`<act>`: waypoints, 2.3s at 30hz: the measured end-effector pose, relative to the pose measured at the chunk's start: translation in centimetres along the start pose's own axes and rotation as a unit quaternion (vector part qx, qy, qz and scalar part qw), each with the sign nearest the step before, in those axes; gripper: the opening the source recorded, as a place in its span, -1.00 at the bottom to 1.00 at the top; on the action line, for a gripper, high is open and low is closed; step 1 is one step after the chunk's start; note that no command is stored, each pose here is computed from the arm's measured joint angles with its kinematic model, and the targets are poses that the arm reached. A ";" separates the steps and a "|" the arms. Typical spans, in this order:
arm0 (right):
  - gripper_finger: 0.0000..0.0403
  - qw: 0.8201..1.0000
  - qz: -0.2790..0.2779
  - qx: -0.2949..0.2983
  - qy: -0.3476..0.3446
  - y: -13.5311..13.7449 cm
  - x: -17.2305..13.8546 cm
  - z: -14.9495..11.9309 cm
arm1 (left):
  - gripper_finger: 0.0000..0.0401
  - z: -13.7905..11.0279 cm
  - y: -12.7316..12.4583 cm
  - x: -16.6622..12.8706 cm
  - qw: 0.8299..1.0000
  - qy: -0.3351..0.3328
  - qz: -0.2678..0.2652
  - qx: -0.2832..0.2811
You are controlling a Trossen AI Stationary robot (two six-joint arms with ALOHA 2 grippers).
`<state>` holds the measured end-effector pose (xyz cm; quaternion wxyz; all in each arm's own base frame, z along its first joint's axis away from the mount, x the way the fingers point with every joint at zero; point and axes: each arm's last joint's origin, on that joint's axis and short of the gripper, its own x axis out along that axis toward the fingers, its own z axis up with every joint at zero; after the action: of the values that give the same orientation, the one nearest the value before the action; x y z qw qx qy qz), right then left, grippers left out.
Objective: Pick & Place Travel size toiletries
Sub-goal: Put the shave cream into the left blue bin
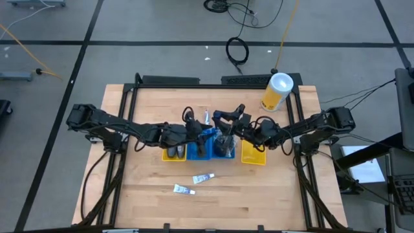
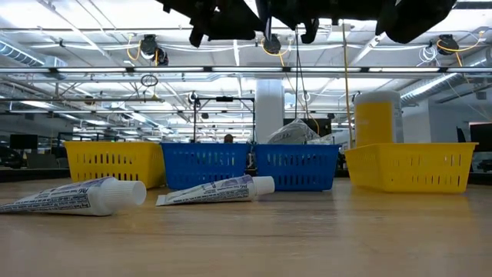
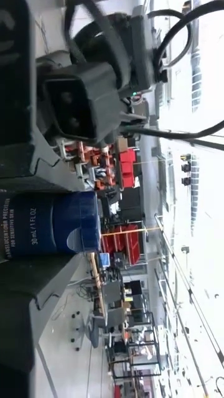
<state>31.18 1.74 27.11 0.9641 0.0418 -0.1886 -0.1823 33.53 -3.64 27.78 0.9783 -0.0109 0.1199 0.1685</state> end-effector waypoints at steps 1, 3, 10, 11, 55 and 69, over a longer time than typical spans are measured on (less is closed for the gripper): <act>-0.41 1.000 0.000 0.000 0.000 0.0 0.0 0.0 | -0.32 0.1 0.0 0.0 1.000 -0.006 0.000 -0.003; -0.41 1.000 0.000 -0.001 0.001 0.0 0.0 -0.1 | -0.32 0.2 0.0 0.0 1.000 -0.011 0.001 -0.008; -0.41 1.000 -0.003 -0.001 0.003 0.2 0.8 -1.1 | -0.32 0.6 0.0 0.1 0.999 -0.033 0.015 -0.027; -0.41 1.000 -0.004 -0.004 0.003 0.3 0.9 -1.2 | -0.32 0.5 -0.1 0.3 0.999 -0.035 0.017 -0.033; -0.42 0.997 0.071 0.026 0.005 0.6 1.0 -1.3 | -0.95 -0.9 -1.5 0.0 0.998 -0.008 0.056 -0.021; -0.23 0.996 0.088 0.024 0.013 0.7 1.0 -1.5 | -1.00 -1.6 -2.0 -0.5 0.995 0.012 0.100 -0.009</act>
<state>32.82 2.06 26.16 0.9775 0.0511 -0.1830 -0.0915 33.34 -5.76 26.33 0.9550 -0.0096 0.1306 0.2662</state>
